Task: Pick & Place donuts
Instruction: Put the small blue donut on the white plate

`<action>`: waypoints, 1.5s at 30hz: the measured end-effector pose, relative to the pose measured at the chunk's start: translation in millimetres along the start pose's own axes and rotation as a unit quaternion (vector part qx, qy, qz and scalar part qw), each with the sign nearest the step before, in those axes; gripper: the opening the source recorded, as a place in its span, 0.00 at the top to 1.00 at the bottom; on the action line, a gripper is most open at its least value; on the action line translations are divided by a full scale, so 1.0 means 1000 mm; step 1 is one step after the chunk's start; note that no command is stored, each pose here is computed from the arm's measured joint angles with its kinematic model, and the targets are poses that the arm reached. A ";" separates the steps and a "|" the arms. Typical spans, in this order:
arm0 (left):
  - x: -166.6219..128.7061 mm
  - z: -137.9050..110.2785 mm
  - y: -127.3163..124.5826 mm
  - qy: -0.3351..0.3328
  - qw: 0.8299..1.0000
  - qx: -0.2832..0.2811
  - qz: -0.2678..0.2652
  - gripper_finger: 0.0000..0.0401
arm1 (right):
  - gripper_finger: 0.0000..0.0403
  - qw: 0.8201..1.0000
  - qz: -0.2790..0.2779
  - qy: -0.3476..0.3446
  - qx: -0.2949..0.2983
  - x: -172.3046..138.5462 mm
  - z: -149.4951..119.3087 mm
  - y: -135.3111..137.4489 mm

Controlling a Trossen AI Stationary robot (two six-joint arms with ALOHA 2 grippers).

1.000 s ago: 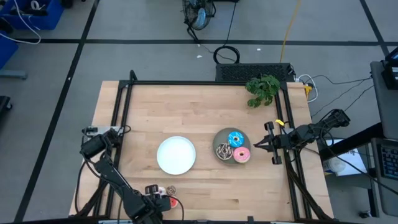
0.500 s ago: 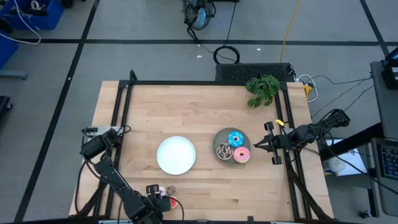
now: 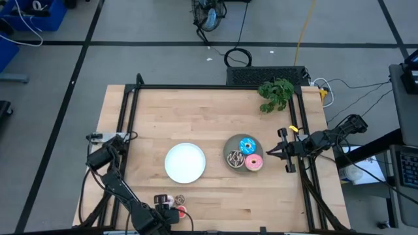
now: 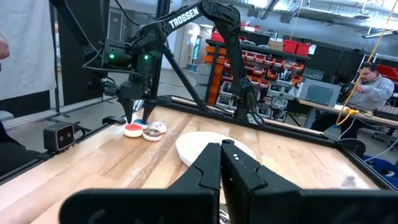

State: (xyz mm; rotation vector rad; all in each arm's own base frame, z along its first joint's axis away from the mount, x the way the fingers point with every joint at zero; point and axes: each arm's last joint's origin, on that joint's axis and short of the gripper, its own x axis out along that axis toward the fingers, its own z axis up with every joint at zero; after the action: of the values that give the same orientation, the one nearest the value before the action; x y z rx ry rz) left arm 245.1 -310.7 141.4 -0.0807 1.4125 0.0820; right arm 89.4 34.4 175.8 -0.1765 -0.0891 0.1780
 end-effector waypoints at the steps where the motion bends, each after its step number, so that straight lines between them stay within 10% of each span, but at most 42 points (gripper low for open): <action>1: 0.000 0.000 0.000 0.000 1.000 -0.001 0.000 0.52 | 1.00 1.000 0.000 0.000 -0.001 0.000 0.000 0.000; 6: 0.000 0.000 0.000 0.002 1.000 -0.011 0.000 0.59 | 1.00 1.000 0.000 0.000 -0.002 0.000 0.000 0.000; 14: 0.001 0.000 0.000 0.015 1.000 -0.005 -0.007 0.96 | 1.00 1.000 0.000 0.000 -0.001 0.000 0.000 0.000; 31: -0.068 0.040 0.001 0.004 0.997 0.076 0.020 0.96 | 1.00 1.000 0.000 0.000 -0.001 0.000 0.000 0.000; 38: -0.110 0.075 0.046 -0.007 0.977 0.135 0.166 0.95 | 1.00 1.000 -0.001 -0.003 0.001 0.000 0.001 0.000; 45: -0.088 0.130 0.126 0.051 0.960 0.148 0.234 0.98 | 1.00 1.000 -0.001 -0.005 0.000 0.000 0.001 0.000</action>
State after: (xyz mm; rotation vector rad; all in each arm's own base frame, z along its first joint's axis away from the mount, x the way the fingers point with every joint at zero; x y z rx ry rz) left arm 345.9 -172.8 248.1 0.5056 1.5094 0.2596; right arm 89.3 34.4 176.8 -0.1754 -0.0993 0.1762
